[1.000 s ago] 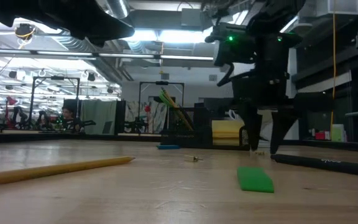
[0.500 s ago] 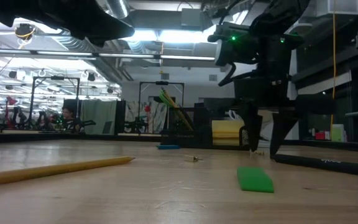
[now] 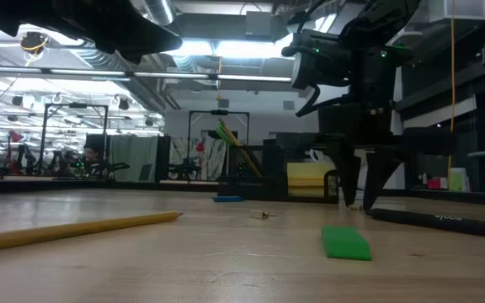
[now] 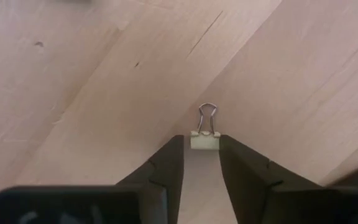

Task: Pick and place office supplies into organizer
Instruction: Put the yellow binder clip into the black desk organizer

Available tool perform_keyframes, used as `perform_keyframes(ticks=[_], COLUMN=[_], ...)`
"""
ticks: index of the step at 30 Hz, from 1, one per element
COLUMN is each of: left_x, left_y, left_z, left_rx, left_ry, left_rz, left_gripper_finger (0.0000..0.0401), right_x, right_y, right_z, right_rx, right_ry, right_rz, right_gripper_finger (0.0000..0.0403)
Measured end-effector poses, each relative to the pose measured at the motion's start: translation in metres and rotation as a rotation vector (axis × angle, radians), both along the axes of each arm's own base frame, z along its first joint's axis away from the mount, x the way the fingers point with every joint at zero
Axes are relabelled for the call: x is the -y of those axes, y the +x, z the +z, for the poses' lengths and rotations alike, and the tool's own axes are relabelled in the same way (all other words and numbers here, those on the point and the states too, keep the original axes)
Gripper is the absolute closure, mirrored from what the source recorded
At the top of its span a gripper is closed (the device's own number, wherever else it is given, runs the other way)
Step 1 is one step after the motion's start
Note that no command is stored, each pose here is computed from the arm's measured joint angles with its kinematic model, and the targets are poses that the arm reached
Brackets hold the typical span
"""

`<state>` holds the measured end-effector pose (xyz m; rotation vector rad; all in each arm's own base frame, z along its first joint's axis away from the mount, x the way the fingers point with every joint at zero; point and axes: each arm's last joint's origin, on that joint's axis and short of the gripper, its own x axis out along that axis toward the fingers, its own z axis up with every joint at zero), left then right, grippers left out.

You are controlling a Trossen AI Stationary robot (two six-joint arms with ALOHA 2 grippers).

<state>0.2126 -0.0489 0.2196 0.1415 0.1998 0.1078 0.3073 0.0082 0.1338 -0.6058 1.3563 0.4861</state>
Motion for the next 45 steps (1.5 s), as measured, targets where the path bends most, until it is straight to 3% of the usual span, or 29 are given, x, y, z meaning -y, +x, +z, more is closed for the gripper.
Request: perform_keyframes(ticks=[9, 25, 29, 39, 45], left_x=[0.000, 0.000, 0.000, 0.000, 0.000], left_y=[0.000, 0.000, 0.000, 0.000, 0.000], left_z=[0.000, 0.000, 0.000, 0.000, 0.000], left_rx=[0.001, 0.001, 0.001, 0.002, 0.002], left_ry=[0.000, 0.000, 0.000, -0.001, -0.001], left_rz=[0.000, 0.000, 0.000, 0.000, 0.000], left_gripper_finger=[0.0400, 0.0399, 0.0396, 0.0398, 0.0397], right_x=[0.000, 0.000, 0.000, 0.001, 0.006], right_y=[0.000, 0.006, 0.019, 0.046, 0.061], right_z=[0.000, 0.004, 0.018, 0.057, 0.081], right_rx=[-0.001, 0.036, 0.108, 0.239, 0.383], right_ry=[0.002, 0.044, 0.071, 0.124, 0.028], right_rz=[-0.011, -0.323, -0.414, -0.461, -0.533], right_gripper_finger=[0.0315, 0.0326, 0.0326, 0.0326, 0.0326])
